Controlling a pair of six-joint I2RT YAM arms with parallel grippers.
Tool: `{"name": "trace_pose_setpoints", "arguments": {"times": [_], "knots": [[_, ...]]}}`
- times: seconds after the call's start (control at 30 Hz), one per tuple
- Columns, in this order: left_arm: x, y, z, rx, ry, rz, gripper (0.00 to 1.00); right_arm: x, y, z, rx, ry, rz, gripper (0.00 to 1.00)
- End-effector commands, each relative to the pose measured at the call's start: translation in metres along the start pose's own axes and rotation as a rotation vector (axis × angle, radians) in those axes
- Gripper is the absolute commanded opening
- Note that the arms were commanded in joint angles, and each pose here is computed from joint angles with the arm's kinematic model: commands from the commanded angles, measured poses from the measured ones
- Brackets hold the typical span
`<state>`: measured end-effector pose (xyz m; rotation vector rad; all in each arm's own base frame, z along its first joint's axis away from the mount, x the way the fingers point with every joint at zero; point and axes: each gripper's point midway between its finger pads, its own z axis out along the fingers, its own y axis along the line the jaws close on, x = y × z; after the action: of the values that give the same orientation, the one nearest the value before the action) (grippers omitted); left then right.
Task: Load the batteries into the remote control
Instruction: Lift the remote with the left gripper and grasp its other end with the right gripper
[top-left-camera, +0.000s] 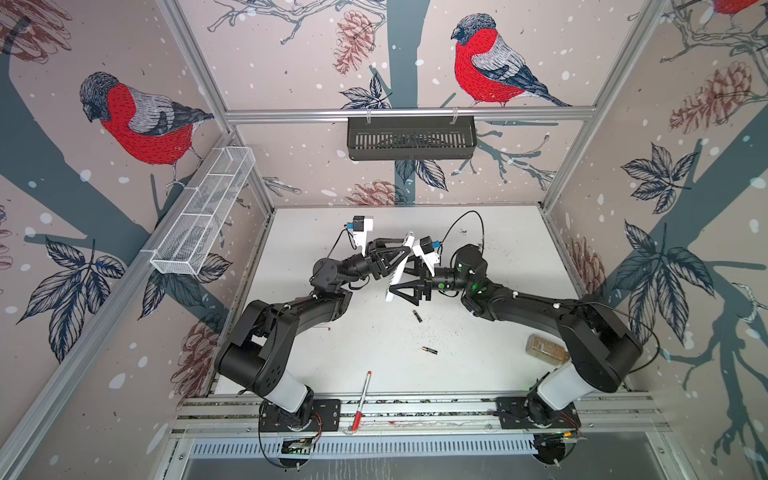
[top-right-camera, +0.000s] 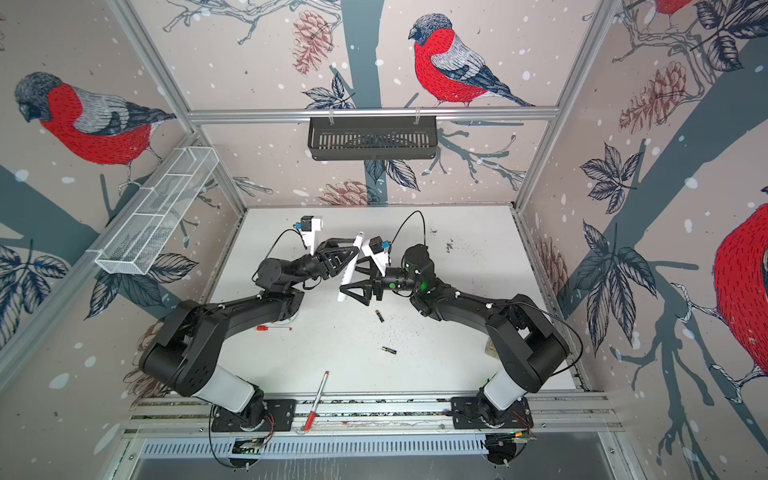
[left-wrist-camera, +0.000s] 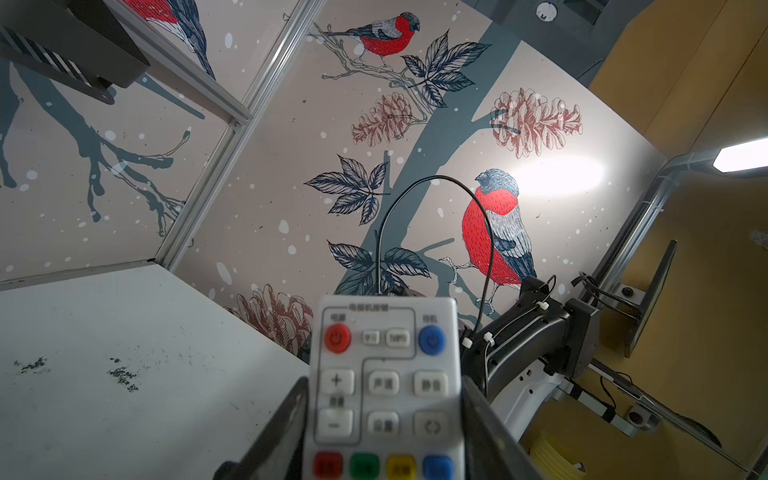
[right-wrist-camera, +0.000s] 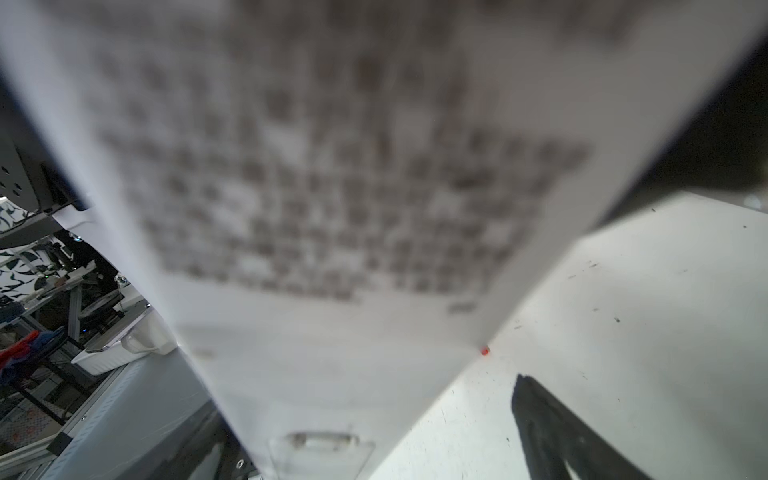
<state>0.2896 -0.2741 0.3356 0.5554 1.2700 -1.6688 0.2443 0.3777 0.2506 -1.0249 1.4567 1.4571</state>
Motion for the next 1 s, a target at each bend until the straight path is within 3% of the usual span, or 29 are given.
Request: {"name": "trace_pose_setpoints", "arguments": {"times": [0.0,0.17,0.27,0.37,0.47,0.5,0.73,0.97], "knots": [[-0.004,-0.011,-0.001,0.042,-0.019,0.049,0.32,-0.014,0.013,0.005,-0.070,-0.048,-0.016,0.96],[-0.004,-0.011,-0.002,0.047,-0.027,0.048,0.32,-0.014,0.006,0.004,-0.044,-0.057,0.024,0.66],[-0.004,-0.006,-0.002,0.037,-0.024,0.042,0.37,-0.016,0.001,0.002,-0.026,-0.065,0.044,0.56],[-0.003,0.002,-0.004,0.003,-0.019,0.038,0.57,-0.018,-0.010,0.000,0.030,-0.058,0.072,0.49],[0.000,0.020,-0.010,-0.089,-0.003,0.027,0.93,-0.019,-0.020,0.000,0.101,-0.034,0.085,0.45],[0.001,0.026,-0.011,-0.126,0.007,0.035,0.96,-0.018,-0.024,-0.001,0.130,-0.026,0.091,0.44],[0.017,0.072,-0.020,-0.396,0.134,0.040,0.92,-0.001,-0.059,0.005,0.381,0.133,0.086,0.43],[0.021,0.101,-0.033,-0.590,0.197,0.053,0.72,0.007,-0.073,-0.001,0.547,0.196,0.025,0.42]]}}
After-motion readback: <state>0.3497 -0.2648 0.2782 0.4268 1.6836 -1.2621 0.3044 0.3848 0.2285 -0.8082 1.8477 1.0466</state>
